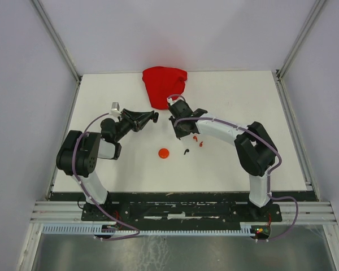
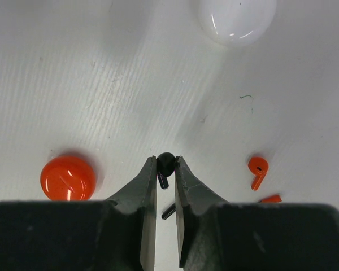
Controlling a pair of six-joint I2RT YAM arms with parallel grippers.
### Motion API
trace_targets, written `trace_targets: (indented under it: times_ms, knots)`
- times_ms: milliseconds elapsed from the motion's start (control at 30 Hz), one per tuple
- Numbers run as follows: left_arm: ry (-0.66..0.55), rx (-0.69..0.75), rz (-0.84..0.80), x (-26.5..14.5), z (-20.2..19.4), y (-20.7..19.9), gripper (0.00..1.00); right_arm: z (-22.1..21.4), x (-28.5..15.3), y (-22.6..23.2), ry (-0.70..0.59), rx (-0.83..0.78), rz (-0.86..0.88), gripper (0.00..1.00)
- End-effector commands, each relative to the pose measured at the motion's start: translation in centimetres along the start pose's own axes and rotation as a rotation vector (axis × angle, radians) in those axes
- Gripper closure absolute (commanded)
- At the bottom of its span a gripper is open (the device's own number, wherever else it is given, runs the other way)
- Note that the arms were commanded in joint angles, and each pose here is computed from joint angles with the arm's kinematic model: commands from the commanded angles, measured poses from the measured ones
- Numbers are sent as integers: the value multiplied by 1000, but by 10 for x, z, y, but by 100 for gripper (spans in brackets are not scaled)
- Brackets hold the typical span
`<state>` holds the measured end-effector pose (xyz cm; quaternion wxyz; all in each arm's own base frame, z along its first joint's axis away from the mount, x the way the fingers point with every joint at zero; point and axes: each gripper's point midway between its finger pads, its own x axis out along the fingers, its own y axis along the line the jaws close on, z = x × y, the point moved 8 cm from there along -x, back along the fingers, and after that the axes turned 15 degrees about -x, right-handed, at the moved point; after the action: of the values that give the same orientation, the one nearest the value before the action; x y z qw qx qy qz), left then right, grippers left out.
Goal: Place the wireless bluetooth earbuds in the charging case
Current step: Pick up the earbud from the center of the board.
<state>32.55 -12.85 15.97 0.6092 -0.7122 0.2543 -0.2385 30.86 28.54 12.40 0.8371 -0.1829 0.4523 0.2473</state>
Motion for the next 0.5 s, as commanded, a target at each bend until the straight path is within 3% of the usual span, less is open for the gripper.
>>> trace_targets:
  times_ms: [0, 467]
  knots:
    - [43, -22, -51, 2, -1, -12, 97, 33, -32, -8, -220, 15, -43, 85]
    - [93, -35, -60, 3, -4, -13, 97, 54, -69, -25, -529, 52, -63, 88]
